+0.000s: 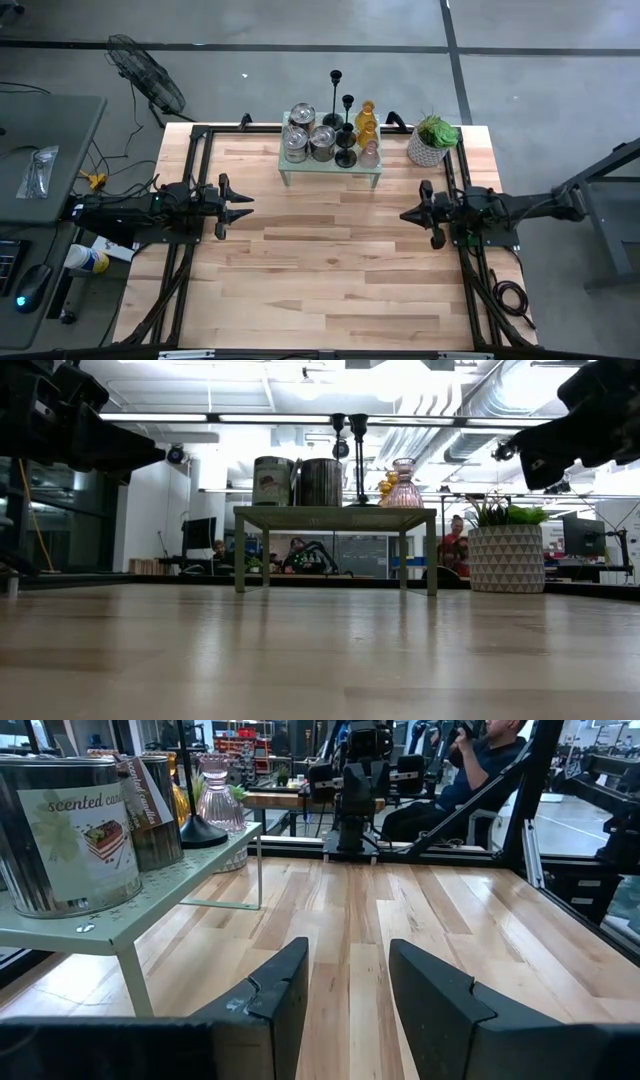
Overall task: Pick & Place candle stick holders
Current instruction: Return to Home Position
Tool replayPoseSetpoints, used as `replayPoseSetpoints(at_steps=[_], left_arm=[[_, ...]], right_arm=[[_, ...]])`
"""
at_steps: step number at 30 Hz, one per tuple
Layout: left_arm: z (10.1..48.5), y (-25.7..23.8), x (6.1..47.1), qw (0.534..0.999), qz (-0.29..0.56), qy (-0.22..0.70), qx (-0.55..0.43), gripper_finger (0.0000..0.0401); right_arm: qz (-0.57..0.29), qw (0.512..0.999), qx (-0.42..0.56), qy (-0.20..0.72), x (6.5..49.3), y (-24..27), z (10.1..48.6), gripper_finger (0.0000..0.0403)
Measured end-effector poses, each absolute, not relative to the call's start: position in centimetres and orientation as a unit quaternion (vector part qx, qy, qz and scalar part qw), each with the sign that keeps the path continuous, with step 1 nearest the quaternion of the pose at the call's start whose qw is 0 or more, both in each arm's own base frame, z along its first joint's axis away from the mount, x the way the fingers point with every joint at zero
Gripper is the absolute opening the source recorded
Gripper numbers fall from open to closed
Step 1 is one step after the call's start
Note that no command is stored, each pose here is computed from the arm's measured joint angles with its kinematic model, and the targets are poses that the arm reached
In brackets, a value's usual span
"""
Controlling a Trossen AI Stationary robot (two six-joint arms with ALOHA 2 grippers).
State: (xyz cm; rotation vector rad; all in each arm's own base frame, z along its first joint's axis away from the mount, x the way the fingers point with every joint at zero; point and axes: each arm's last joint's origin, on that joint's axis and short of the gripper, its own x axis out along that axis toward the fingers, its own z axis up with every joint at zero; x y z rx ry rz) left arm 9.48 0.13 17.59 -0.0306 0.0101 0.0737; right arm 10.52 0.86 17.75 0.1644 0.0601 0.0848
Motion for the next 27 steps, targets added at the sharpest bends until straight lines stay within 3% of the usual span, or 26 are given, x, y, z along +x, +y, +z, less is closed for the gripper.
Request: replayPoseSetpoints(at_steps=[13, 27], left_arm=[[17.6, 0.1, 9.5, 0.999, 0.037, 0.005, -0.015, 0.0138], [17.6, 0.1, 9.5, 0.999, 0.037, 0.005, -0.015, 0.0138]], right_arm=[[0.037, 0.998, 0.043, 0.028, 10.1, 0.5, 17.0, 0.0004], [0.021, 0.998, 0.063, -0.013, 9.7, 0.4, 16.8, 0.0004]])
